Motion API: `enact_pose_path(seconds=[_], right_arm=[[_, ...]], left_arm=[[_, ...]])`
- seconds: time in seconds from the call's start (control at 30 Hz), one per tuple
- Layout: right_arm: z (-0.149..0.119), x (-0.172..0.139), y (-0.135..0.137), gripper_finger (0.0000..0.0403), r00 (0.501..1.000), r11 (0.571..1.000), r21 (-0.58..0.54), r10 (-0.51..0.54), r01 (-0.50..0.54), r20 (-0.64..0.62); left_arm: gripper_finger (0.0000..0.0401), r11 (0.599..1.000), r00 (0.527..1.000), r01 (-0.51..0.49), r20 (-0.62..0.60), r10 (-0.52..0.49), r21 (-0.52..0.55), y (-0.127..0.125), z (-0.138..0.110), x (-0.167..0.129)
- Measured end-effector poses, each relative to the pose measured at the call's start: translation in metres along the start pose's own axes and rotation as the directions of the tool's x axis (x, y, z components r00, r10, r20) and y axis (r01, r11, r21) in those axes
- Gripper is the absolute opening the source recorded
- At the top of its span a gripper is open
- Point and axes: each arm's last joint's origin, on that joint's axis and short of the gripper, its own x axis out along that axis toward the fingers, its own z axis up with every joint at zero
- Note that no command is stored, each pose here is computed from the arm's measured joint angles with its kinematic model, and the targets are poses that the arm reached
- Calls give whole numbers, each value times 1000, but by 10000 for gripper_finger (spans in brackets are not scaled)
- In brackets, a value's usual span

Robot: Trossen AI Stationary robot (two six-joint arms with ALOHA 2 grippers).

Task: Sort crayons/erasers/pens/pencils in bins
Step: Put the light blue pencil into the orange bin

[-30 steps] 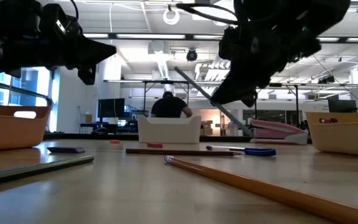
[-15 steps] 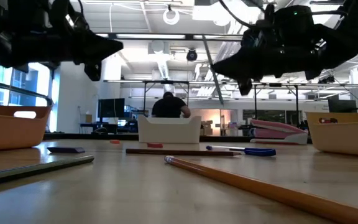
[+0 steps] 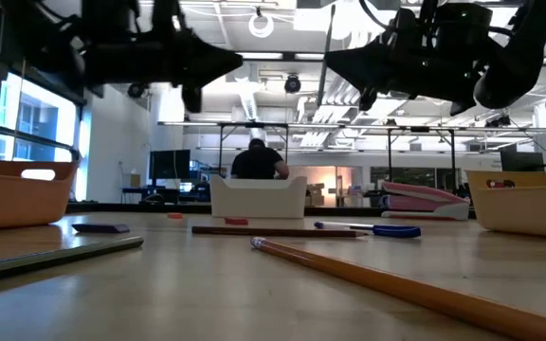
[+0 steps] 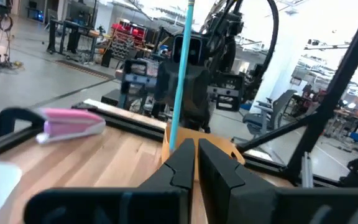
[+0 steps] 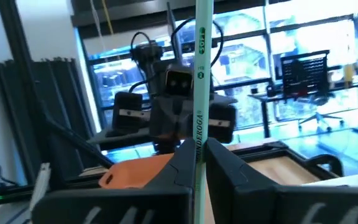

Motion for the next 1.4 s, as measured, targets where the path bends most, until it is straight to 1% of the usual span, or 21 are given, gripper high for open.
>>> enact_pose_path(seconds=[0.1,0.23,0.37,0.5,0.6,0.73,0.87,0.97,1.13,1.4], right_arm=[[1,-1,-3,5,1000,1000,11,24,-24,1],[-1,0,-3,5,1000,999,19,27,-27,0],[-5,0,-4,5,1000,999,38,27,-27,1],[-7,1,-5,5,1000,999,41,26,-26,-5],[-7,1,-3,5,999,999,39,32,-32,-5],[-8,2,0,5,999,999,28,46,-46,-7],[-7,2,1,5,999,998,26,50,-50,-2],[-7,2,1,5,998,998,28,56,-56,-3],[-8,3,4,5,997,997,26,76,-76,-6],[-8,3,5,5,997,996,19,82,-81,-7]], left_arm=[[34,1000,999,10,32,-11,23,1,11,19],[66,998,998,32,55,-35,63,0,29,45],[98,995,998,65,-3,-65,77,-1,43,71],[126,996,997,56,-57,-52,62,1,48,95],[142,996,997,62,-59,-58,61,1,50,109],[155,996,996,63,-65,-59,60,3,49,119],[157,995,996,66,-67,-61,76,3,47,126],[149,993,995,82,-57,-77,80,2,50,129],[125,991,993,105,-67,-99,89,0,51,131],[80,989,992,105,-79,-97,100,0,50,131]])
